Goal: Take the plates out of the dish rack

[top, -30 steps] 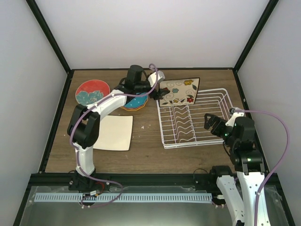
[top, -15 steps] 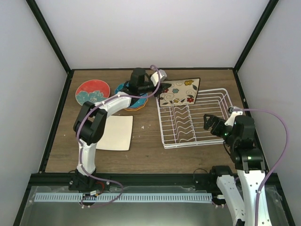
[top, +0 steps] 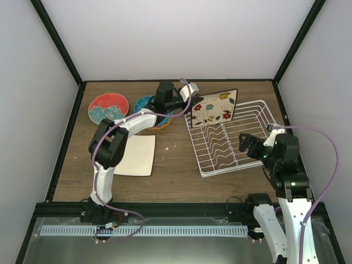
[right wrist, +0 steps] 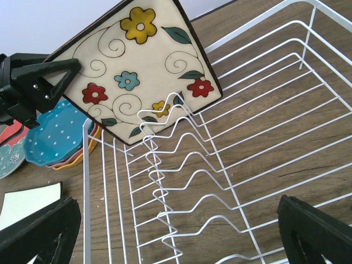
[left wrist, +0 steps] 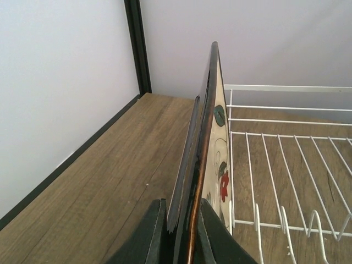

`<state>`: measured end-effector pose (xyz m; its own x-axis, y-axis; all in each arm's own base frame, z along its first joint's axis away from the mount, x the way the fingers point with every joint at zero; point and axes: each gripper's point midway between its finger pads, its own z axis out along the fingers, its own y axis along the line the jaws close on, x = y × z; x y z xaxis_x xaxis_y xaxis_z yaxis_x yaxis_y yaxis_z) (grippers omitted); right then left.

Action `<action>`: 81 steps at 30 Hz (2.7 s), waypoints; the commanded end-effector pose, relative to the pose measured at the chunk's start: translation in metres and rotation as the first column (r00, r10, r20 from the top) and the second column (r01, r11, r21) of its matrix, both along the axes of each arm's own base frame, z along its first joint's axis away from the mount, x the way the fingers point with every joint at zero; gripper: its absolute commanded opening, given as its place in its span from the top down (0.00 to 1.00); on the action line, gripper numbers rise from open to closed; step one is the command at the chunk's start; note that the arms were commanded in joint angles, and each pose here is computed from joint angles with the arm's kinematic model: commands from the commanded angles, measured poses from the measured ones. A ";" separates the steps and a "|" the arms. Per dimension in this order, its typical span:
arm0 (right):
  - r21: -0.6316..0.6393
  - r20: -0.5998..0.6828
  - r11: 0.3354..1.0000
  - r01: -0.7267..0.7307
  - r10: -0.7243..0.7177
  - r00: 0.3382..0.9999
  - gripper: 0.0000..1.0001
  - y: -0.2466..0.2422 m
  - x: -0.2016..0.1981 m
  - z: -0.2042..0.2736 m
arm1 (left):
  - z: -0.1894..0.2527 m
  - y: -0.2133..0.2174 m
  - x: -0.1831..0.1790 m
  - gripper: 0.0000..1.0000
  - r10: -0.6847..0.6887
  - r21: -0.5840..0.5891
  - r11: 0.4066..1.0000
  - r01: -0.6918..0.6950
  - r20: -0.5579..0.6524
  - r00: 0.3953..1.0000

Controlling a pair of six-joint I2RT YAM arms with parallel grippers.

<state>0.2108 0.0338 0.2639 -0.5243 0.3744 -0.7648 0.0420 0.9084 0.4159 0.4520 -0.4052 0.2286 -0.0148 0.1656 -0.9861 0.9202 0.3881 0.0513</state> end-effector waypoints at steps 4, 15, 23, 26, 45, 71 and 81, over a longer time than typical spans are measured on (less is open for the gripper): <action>0.016 0.040 1.000 0.002 -0.003 0.999 0.00 0.001 -0.002 0.013 | 0.120 -0.003 -0.007 0.96 -0.008 -0.186 0.982 0.039 0.167 0.986; 0.064 0.048 0.998 0.003 -0.006 0.999 0.00 0.004 0.000 0.011 | 0.205 0.004 -0.024 0.96 -0.022 -0.218 0.969 0.113 0.380 0.925; 0.103 0.051 0.994 0.022 -0.027 0.998 0.00 0.004 -0.001 0.008 | 0.296 0.052 -0.045 0.96 0.078 -0.382 0.919 0.094 0.411 0.908; 0.117 0.058 0.993 0.021 -0.028 0.998 0.00 0.005 0.005 0.007 | 0.329 0.101 -0.040 0.96 0.168 -0.467 0.884 0.016 0.351 0.921; 0.103 0.043 0.994 -0.042 0.038 0.998 0.00 0.015 0.053 0.000 | 0.151 0.424 -0.108 0.96 0.365 -0.400 0.315 -0.861 -0.786 0.499; 0.069 -0.022 0.992 -0.108 0.110 0.994 0.00 0.023 0.057 -0.006 | -0.042 0.396 -0.217 0.96 0.348 0.004 0.344 -0.939 -0.929 0.123; 0.072 -0.017 0.992 -0.100 0.101 0.995 0.00 0.022 0.058 -0.003 | -0.075 0.403 -0.220 0.94 0.345 0.102 0.300 -0.949 -0.939 0.008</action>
